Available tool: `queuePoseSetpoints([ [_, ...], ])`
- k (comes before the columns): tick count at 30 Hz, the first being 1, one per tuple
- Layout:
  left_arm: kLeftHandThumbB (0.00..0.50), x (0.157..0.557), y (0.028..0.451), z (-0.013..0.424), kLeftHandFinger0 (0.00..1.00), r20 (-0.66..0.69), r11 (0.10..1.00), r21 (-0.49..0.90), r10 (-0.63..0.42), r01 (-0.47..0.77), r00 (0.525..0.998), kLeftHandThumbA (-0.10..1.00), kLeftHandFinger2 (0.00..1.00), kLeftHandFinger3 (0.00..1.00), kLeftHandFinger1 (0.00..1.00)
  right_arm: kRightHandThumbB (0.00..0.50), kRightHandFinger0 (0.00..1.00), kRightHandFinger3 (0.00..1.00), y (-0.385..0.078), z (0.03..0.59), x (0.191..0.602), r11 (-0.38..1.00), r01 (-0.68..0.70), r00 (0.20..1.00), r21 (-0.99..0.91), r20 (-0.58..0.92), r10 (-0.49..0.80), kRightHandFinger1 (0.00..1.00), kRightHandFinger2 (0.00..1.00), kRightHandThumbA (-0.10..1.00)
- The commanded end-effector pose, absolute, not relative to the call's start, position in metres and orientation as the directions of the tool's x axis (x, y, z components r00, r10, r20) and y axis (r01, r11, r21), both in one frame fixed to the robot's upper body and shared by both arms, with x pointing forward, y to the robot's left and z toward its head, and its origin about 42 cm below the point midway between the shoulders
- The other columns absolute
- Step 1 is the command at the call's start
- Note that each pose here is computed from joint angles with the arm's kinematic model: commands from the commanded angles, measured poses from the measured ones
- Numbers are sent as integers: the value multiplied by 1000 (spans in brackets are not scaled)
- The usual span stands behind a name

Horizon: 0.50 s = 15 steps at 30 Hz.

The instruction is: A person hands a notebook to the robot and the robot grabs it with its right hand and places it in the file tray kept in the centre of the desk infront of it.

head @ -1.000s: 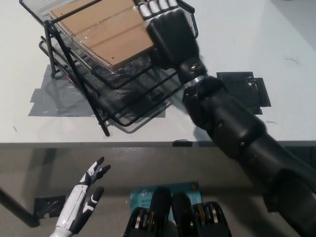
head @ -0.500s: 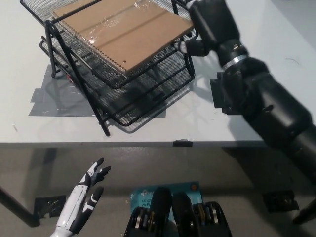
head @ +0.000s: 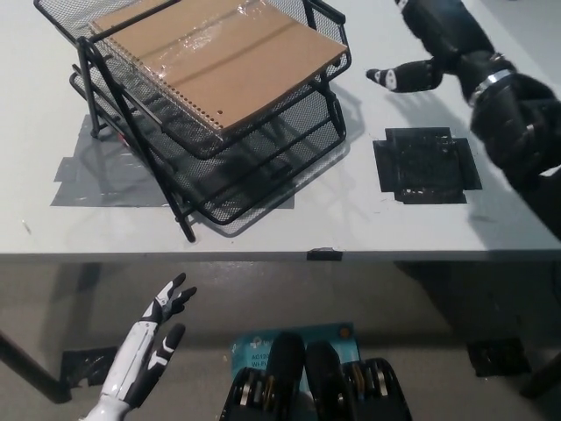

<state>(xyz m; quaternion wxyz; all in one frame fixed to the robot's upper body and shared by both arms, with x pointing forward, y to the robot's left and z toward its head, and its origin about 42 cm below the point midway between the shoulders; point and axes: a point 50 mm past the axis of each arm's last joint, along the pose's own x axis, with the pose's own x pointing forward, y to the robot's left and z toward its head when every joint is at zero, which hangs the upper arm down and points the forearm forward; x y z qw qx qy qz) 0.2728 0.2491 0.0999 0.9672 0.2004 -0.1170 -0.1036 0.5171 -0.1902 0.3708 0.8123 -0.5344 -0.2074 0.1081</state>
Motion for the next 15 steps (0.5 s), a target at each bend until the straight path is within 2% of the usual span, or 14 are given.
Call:
queuePoseSetpoints([
  [1, 241, 291, 247, 132, 955, 277, 887, 440, -284, 142, 918, 995, 920, 1000, 945, 500, 1000, 1000, -244, 624, 271, 360, -156, 430, -920, 265, 863, 1000, 1000, 1000],
  [4, 258, 291, 246, 131, 962, 283, 891, 433, -279, 137, 918, 1000, 943, 1000, 963, 500, 1000, 1000, -255, 596, 243, 483, -75, 433, -872, 408, 804, 1000, 1000, 1000],
  [5, 268, 290, 247, 130, 964, 285, 895, 427, -272, 132, 919, 1000, 965, 1000, 972, 491, 1000, 1000, -256, 563, 221, 580, 27, 390, -814, 543, 744, 1000, 1000, 1000],
  [6, 268, 288, 248, 129, 965, 285, 896, 424, -268, 130, 920, 1000, 969, 1000, 974, 491, 1000, 1000, -256, 552, 215, 610, 47, 369, -791, 582, 725, 1000, 1000, 1000],
  [7, 274, 287, 249, 128, 962, 284, 898, 420, -263, 127, 922, 1000, 981, 1000, 975, 438, 1000, 1000, -257, 535, 212, 651, 39, 331, -758, 625, 707, 1000, 1000, 1000],
  [8, 274, 287, 249, 127, 962, 284, 899, 420, -262, 126, 922, 1000, 981, 1000, 975, 438, 1000, 1000, -259, 528, 211, 668, 28, 314, -744, 641, 701, 1000, 1000, 1000],
  [9, 288, 285, 250, 124, 963, 282, 902, 412, -259, 127, 924, 1000, 1000, 1000, 990, 376, 1000, 1000, -263, 494, 210, 752, 19, 258, -658, 730, 633, 1000, 1000, 1000],
  [10, 295, 285, 250, 123, 952, 282, 903, 410, -259, 128, 924, 1000, 1000, 1000, 994, 361, 1000, 1000, -265, 474, 209, 791, -2, 245, -612, 767, 594, 1000, 1000, 1000],
  [11, 304, 283, 249, 120, 952, 280, 907, 401, -256, 129, 925, 1000, 1000, 1000, 1000, 379, 1000, 1000, -266, 449, 206, 825, -21, 251, -564, 796, 551, 1000, 1000, 1000],
  [13, 312, 281, 248, 117, 956, 276, 910, 394, -254, 132, 927, 1000, 1000, 1000, 1000, 388, 1000, 1000, -266, 434, 204, 838, -31, 274, -544, 802, 531, 1000, 1000, 1000],
  [14, 330, 278, 247, 113, 965, 267, 911, 390, -250, 133, 931, 1000, 1000, 1000, 1000, 422, 1000, 1000, -262, 412, 201, 866, -52, 308, -497, 817, 487, 1000, 1000, 1000],
  [15, 332, 277, 246, 112, 972, 262, 912, 389, -248, 133, 933, 1000, 1000, 1000, 1000, 430, 1000, 1000, -259, 402, 199, 880, -59, 327, -471, 824, 463, 1000, 1000, 1000],
])
